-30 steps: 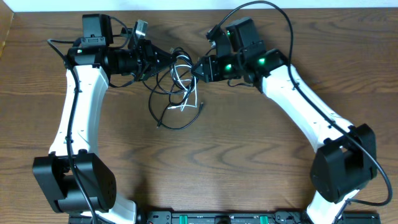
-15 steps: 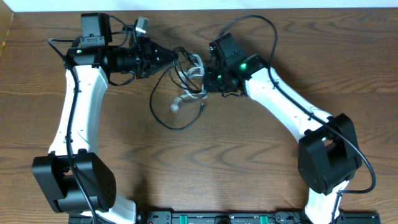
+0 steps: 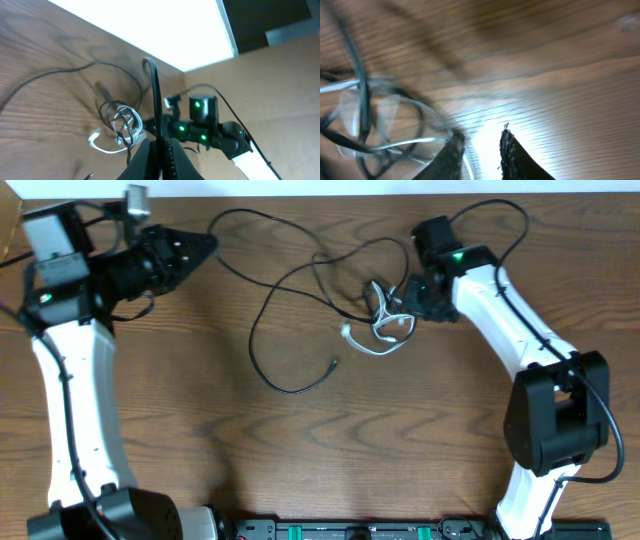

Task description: Untangle cables

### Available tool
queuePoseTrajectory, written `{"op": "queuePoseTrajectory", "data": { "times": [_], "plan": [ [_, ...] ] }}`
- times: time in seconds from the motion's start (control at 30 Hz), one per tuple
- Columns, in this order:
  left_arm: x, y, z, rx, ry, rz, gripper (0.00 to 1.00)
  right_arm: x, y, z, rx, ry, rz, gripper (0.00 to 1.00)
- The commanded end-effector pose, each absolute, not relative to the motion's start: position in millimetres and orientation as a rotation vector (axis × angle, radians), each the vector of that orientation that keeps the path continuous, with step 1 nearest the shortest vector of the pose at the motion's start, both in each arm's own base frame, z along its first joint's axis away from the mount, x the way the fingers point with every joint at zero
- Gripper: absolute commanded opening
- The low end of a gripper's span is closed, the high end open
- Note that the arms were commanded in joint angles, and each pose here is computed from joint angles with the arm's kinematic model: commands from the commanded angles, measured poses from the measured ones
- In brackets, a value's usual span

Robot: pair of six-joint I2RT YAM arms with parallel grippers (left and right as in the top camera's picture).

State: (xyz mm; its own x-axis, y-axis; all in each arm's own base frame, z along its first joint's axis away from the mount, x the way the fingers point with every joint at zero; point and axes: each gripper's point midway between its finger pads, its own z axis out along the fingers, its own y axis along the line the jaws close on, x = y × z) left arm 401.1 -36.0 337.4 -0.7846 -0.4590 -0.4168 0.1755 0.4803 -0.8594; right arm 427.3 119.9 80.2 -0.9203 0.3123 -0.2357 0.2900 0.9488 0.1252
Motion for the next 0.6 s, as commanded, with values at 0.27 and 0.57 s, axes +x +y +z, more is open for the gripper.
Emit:
{"op": "queuePoseTrajectory", "data": {
  "times": [0.27, 0.57],
  "plan": [
    [391, 3, 369, -0.335, 2.021, -1.171, 0.07, 429, 117, 74, 0.155, 2.907, 0.247, 0.25],
    [379, -50, 390, -0.183, 2.016, -1.244, 0.07, 429, 205, 134, -0.456, 2.628, 0.820, 0.40]
  ]
}}
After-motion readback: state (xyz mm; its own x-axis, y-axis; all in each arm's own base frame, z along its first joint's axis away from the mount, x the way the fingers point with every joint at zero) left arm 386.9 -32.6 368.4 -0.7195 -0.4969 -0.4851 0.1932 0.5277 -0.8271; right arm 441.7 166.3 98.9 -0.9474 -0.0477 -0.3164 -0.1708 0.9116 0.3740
